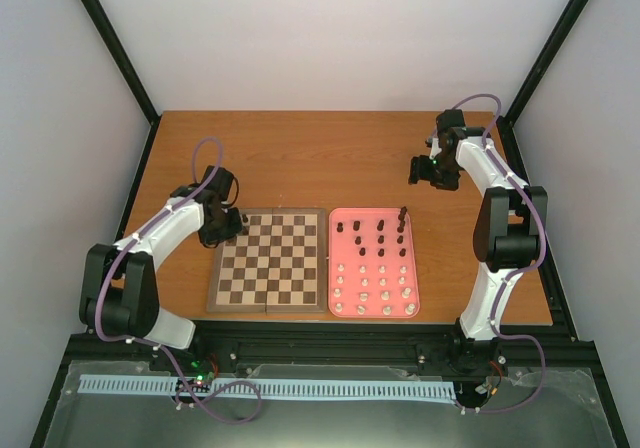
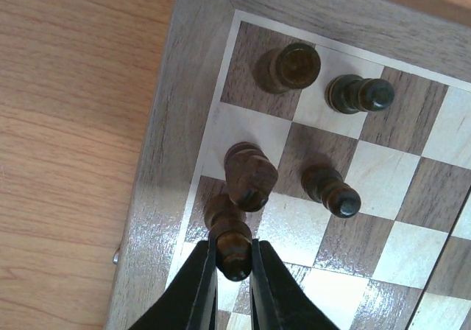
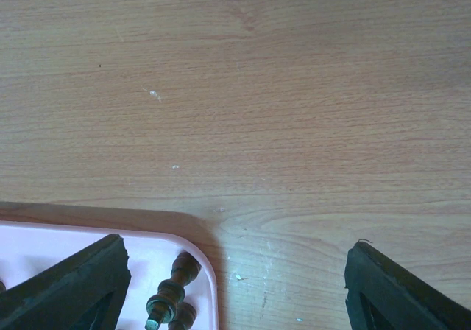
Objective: Set up the chess pieces on the board
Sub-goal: Place the chess piece on the chessboard.
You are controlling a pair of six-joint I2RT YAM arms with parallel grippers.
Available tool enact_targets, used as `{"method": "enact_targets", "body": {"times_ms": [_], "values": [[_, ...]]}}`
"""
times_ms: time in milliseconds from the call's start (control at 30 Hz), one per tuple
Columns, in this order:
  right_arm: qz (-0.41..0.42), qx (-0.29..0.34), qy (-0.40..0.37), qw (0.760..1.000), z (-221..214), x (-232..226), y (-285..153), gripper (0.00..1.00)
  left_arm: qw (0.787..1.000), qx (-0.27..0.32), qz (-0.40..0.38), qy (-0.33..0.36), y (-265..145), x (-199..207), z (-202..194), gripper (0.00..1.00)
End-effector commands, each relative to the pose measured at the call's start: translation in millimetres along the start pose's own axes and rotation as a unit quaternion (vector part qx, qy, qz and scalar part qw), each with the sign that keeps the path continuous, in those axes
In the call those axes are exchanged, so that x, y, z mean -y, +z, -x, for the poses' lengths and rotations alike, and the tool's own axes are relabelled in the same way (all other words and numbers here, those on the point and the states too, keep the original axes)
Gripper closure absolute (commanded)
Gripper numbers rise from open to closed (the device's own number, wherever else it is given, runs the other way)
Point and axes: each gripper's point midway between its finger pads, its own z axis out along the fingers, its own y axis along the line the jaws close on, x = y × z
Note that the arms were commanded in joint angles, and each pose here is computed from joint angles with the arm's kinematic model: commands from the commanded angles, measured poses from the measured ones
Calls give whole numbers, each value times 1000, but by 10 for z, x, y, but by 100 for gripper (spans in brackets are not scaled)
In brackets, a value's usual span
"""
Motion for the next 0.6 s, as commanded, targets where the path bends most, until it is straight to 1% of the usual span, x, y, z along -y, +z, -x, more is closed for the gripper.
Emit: {"method": "enact_targets", "body": {"times_ms": [0,267,367,567], "values": [[2,13,-1,1000,24,9,-81,21,1000,-26,7,-4,11,-74,-138,93],[1,12,-1,1000,22,15,-77,21,1000,-30,3,-3,37,-52,-143,93],[0,11,-1,1000,21,18,-71,21,1000,-30,1,-2,30,-49,-147,89],[2,11,-1,1000,19,14,-66,21,1000,-31,-4,-1,-3,-49,-174,87]]}}
